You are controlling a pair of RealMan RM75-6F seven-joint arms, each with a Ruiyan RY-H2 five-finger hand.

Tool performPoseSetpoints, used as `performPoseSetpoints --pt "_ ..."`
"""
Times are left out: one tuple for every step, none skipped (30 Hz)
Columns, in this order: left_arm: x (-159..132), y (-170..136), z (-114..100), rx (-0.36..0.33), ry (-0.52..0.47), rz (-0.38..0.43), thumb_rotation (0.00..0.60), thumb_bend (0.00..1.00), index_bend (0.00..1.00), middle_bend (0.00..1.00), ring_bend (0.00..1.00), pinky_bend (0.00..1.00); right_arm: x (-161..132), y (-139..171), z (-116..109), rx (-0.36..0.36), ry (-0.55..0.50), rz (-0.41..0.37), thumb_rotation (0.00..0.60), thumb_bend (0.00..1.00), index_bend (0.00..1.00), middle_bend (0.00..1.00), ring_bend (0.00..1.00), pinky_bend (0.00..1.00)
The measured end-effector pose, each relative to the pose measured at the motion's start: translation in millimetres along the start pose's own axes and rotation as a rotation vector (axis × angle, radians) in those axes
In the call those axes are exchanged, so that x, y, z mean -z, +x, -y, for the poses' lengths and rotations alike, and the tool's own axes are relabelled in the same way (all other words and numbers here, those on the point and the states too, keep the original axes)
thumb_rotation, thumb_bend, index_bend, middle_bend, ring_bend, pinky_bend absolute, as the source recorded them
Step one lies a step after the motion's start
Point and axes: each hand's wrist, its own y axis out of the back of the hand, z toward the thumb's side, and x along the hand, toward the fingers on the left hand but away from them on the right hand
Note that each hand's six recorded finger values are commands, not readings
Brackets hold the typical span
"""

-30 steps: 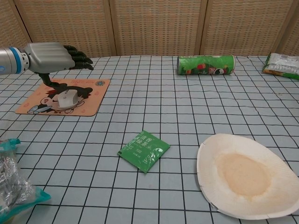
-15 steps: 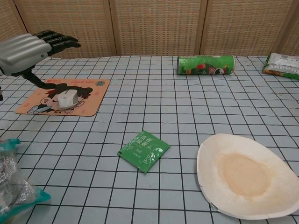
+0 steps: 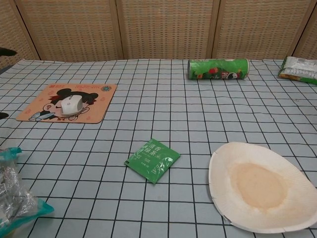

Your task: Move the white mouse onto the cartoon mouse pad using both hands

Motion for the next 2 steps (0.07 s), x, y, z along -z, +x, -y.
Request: performPoseSetpoints --pt "6.9 -9.0 -5.9 -0.021 0.003 -0.034 0.600 0.18 0.00 0.00 0.00 0.00 0.4 2.4 1.0 -0.013 0.006 0.002 0.600 0.17 0.22 0.00 0.00 0.00" --pt "11.8 -15.4 -10.2 -0.039 0.009 -0.055 0.600 0.18 0.00 0.00 0.00 0.00 0.9 4.9 2.3 -0.028 0.012 0.004 0.600 0.17 0.22 0.00 0.00 0.00"
